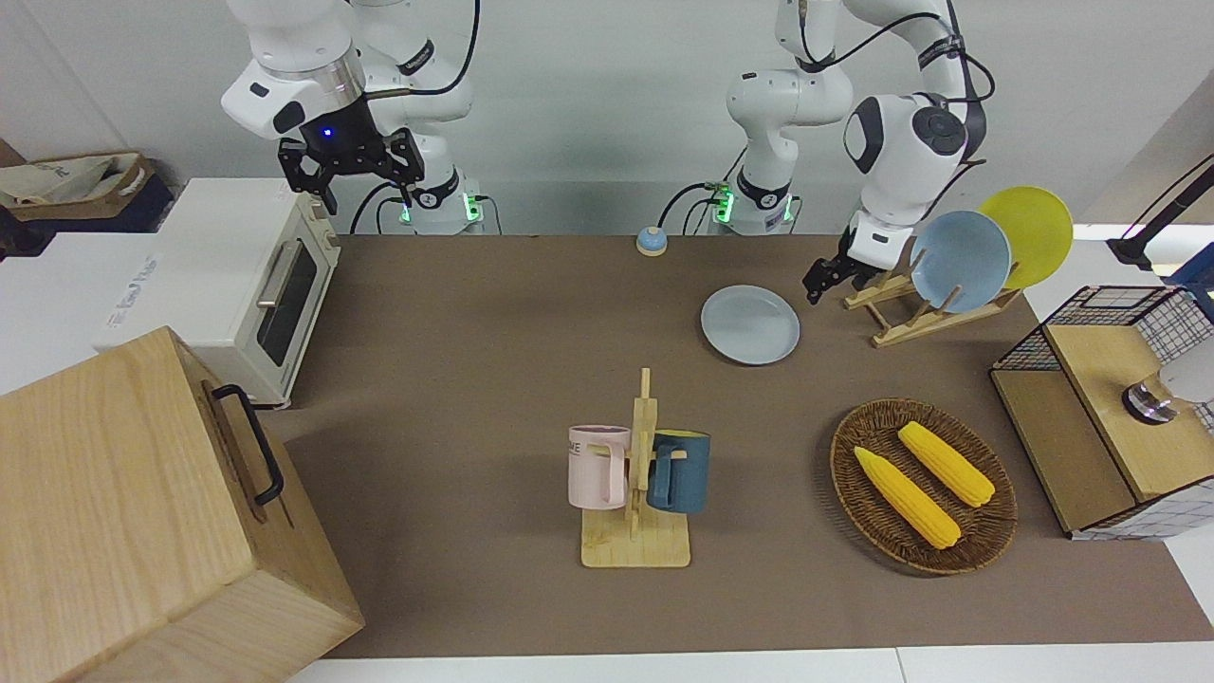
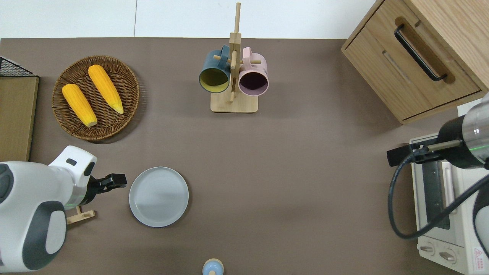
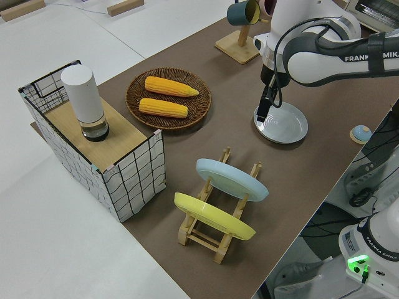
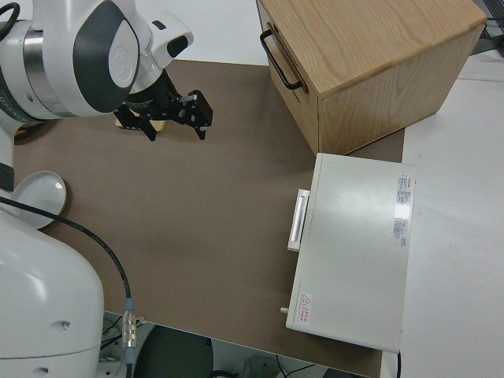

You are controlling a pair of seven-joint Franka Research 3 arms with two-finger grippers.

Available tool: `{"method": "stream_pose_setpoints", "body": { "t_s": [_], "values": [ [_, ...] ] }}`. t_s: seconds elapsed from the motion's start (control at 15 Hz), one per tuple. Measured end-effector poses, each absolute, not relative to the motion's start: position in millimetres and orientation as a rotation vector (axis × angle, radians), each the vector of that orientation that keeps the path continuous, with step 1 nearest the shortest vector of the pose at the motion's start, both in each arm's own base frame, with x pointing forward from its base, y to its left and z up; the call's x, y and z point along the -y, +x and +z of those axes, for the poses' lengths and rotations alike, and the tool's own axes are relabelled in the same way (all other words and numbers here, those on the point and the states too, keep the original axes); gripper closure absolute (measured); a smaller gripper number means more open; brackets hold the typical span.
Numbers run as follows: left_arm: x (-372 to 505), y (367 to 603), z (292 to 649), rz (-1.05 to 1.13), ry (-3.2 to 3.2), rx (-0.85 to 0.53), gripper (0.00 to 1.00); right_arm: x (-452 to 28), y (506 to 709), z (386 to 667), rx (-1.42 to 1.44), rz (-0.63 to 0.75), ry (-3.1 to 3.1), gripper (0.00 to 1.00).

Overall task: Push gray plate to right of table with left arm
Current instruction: 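Move the left gripper down to the near edge of the gray plate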

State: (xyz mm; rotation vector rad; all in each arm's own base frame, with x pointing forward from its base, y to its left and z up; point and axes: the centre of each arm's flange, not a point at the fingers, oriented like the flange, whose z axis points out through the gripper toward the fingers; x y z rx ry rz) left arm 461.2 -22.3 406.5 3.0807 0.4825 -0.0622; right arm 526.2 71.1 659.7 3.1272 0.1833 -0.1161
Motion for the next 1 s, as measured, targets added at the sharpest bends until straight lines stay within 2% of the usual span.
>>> {"method": "stream_pose_setpoints", "body": {
  "t_s": [0.2, 0.4, 0.8, 1.0],
  "values": [
    [46.8, 449.8, 366.6, -0.061, 3.088, -0.486, 0.0, -71.1, 526.2, 659.7, -0.183, -0.116, 3.127, 0.01],
    [75.8, 452.0, 329.0, -0.086, 3.097, -0.47, 0.0, -71.1, 526.2, 659.7, -0.183, -0.116, 3.127, 0.01],
    [71.7, 456.4, 300.9, -0.112, 3.13, -0.445, 0.0, -71.1, 526.2, 659.7, -0.183, -0.116, 3.127, 0.01],
    [70.3, 456.8, 298.6, -0.116, 3.132, -0.444, 0.07, -71.1, 526.2, 659.7, -0.183, -0.116, 3.127, 0.01]
  ]
}}
